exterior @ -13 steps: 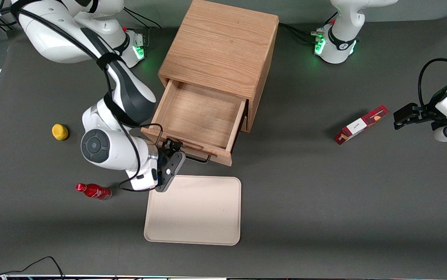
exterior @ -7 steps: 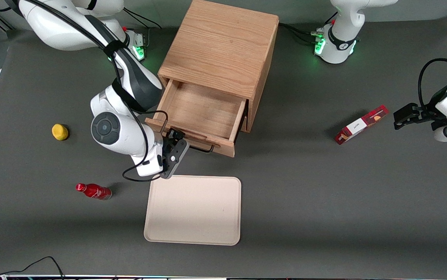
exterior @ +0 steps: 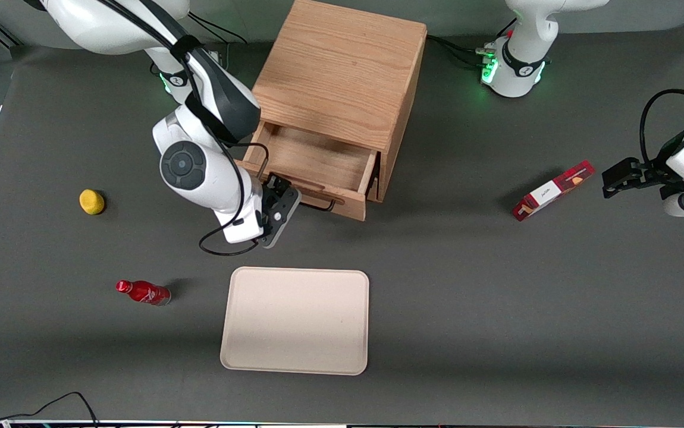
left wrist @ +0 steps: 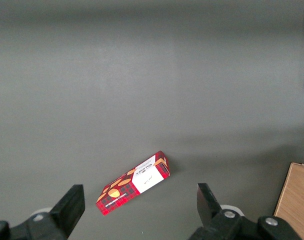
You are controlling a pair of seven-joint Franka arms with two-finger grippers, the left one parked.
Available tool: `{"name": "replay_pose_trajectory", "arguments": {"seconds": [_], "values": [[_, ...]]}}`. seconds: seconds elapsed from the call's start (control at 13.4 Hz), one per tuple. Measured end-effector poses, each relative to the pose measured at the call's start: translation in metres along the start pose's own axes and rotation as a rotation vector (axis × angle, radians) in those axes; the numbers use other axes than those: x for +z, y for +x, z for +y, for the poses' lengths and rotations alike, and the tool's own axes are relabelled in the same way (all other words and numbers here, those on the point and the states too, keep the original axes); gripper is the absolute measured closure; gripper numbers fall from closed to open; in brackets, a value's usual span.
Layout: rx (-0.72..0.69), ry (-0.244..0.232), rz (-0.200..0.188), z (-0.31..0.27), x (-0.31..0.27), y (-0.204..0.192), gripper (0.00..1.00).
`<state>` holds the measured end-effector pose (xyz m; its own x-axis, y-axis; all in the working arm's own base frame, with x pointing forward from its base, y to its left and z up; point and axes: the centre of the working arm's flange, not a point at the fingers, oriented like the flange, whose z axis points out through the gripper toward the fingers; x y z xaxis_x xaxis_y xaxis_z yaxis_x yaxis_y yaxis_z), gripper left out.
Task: Close top drawer
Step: 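Push the open drawer into the wooden cabinet with the right gripper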
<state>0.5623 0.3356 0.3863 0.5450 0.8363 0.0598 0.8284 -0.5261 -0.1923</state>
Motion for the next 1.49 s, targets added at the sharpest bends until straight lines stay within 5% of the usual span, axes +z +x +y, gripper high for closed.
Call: {"name": "replay_pose_trajectory", "arguments": {"seconds": [0.52,1.49], "values": [[-0.009,-0.026,0.002,-0.029,0.004,-0.004,0.00],[-0.023,0.006,-0.017,-0.087,0.012,-0.003,0.00]]}}
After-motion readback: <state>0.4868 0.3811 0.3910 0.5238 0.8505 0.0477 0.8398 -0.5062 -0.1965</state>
